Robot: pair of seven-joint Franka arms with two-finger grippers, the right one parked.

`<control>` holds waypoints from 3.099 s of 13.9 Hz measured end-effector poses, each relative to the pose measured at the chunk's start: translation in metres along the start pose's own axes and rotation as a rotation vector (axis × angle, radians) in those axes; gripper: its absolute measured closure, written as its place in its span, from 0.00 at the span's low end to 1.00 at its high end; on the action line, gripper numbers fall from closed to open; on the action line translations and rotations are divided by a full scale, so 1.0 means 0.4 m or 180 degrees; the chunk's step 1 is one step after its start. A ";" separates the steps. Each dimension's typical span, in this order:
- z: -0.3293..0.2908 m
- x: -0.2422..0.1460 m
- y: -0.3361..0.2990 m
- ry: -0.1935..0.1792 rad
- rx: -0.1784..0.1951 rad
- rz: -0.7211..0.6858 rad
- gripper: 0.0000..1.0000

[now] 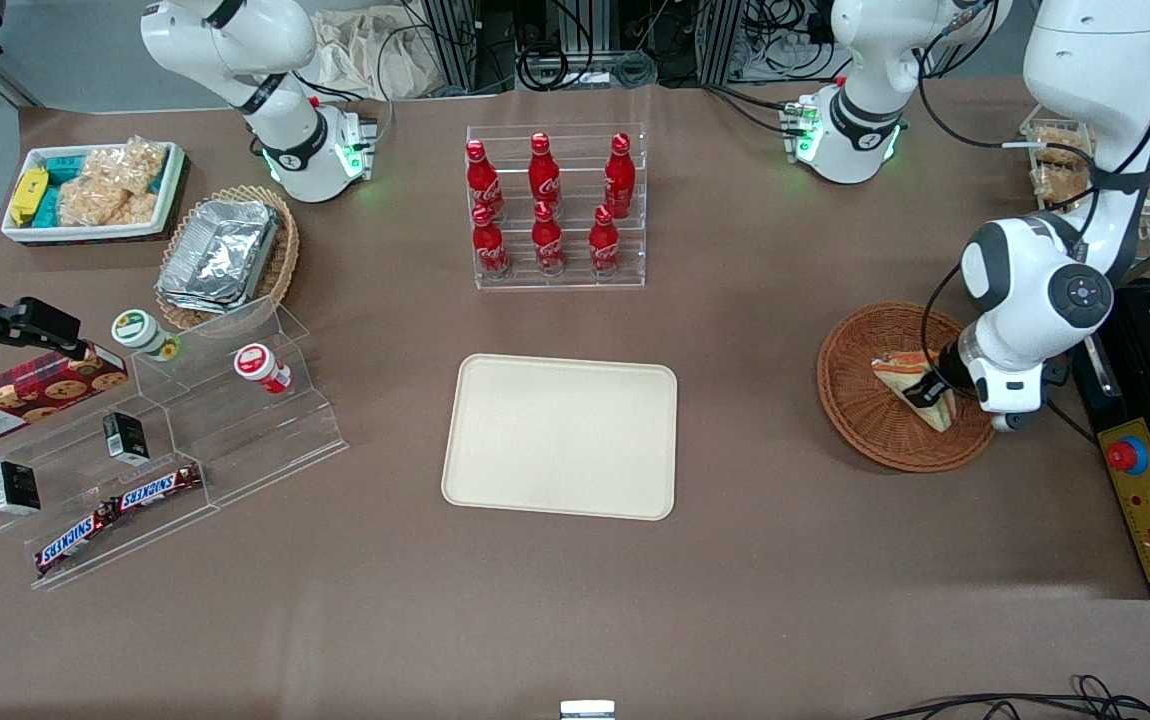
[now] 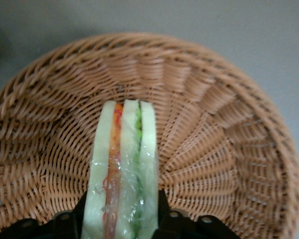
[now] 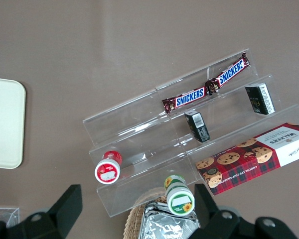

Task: Place sandwich from basket to tray
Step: 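Close the left gripper on the wrapped sandwich, then lift the sandwich and carry it with the left gripper toward the cream tray, then lower the sandwich onto the tray and open the left gripper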

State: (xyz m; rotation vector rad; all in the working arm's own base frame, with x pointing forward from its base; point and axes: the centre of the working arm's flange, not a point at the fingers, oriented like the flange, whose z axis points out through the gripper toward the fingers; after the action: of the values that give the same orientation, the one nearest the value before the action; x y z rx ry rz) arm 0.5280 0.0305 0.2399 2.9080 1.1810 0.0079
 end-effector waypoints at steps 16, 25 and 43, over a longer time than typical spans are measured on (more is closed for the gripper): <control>-0.593 -0.141 0.518 -0.0210 0.0160 0.1727 0.81; -0.172 -0.368 0.898 -0.0200 0.0137 0.2386 0.81; 0.035 -0.701 1.001 -0.0175 0.0059 0.2762 0.81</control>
State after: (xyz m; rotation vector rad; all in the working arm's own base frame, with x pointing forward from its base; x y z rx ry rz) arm 0.6062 -0.4521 0.2269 3.1330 -0.1509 -0.0791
